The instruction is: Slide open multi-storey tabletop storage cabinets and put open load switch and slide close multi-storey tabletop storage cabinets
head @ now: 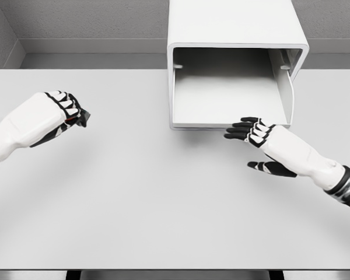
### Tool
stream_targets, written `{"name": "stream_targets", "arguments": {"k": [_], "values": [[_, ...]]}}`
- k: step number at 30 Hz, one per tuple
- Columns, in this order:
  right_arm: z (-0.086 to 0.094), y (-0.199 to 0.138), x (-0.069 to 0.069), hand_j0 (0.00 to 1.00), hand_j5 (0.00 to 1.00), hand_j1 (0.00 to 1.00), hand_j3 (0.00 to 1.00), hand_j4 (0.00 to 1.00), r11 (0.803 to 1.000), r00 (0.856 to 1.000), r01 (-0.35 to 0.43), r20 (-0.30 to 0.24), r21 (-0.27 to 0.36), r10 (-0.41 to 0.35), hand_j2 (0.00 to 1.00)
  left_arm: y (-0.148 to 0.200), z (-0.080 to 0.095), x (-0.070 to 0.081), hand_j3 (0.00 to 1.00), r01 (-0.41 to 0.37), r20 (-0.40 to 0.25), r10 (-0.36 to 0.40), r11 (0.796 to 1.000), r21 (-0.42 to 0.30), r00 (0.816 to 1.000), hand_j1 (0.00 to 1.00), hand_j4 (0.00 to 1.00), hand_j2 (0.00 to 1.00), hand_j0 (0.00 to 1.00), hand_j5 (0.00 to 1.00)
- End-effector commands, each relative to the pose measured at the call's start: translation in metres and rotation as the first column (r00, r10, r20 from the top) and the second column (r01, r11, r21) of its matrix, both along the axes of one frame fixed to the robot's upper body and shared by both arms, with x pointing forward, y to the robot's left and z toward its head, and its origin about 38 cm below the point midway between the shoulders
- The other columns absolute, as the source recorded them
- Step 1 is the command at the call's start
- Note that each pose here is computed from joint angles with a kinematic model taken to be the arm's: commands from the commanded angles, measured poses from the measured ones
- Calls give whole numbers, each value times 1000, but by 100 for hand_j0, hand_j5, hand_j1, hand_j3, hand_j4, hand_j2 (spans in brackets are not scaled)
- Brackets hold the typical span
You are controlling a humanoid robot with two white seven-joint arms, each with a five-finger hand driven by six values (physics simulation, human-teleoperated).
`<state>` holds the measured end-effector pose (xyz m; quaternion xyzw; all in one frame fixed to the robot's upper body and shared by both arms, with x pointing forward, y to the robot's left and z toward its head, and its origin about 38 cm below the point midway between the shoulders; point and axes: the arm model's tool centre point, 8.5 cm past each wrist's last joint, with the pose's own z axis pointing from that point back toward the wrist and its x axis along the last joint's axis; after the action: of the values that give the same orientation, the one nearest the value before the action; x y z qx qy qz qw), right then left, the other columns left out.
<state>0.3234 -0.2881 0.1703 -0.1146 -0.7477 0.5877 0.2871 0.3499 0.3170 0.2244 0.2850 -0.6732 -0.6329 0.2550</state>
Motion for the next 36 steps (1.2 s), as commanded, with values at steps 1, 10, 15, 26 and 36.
{"name": "stream_targets", "arguments": {"k": [1,10,15,26,36], "values": [[9,-2,-1,90,90,90,90,90,1000,1000,-5,18,-1,5,90,-2,-1,0,39,2,-1,-2,1000,-17,1000,39,39,39,39,39],[22,-19,1,83,83,83,83,83,999,998,44,52,3,-45,83,-15,5,6,41,36,19,-35,999,-27,999,41,41,41,41,41],[34,-34,3,51,51,51,51,51,996,992,93,91,11,-93,51,-28,7,10,41,59,30,-58,997,-52,998,41,41,41,41,41],[25,-52,-10,46,46,46,46,46,988,986,154,67,10,-155,46,-40,13,15,41,78,58,-73,993,-89,996,41,41,41,41,41],[4,-52,-22,47,47,47,47,47,985,985,172,11,22,-172,47,-56,19,20,40,104,84,-95,988,-114,992,40,40,40,40,40]]}}
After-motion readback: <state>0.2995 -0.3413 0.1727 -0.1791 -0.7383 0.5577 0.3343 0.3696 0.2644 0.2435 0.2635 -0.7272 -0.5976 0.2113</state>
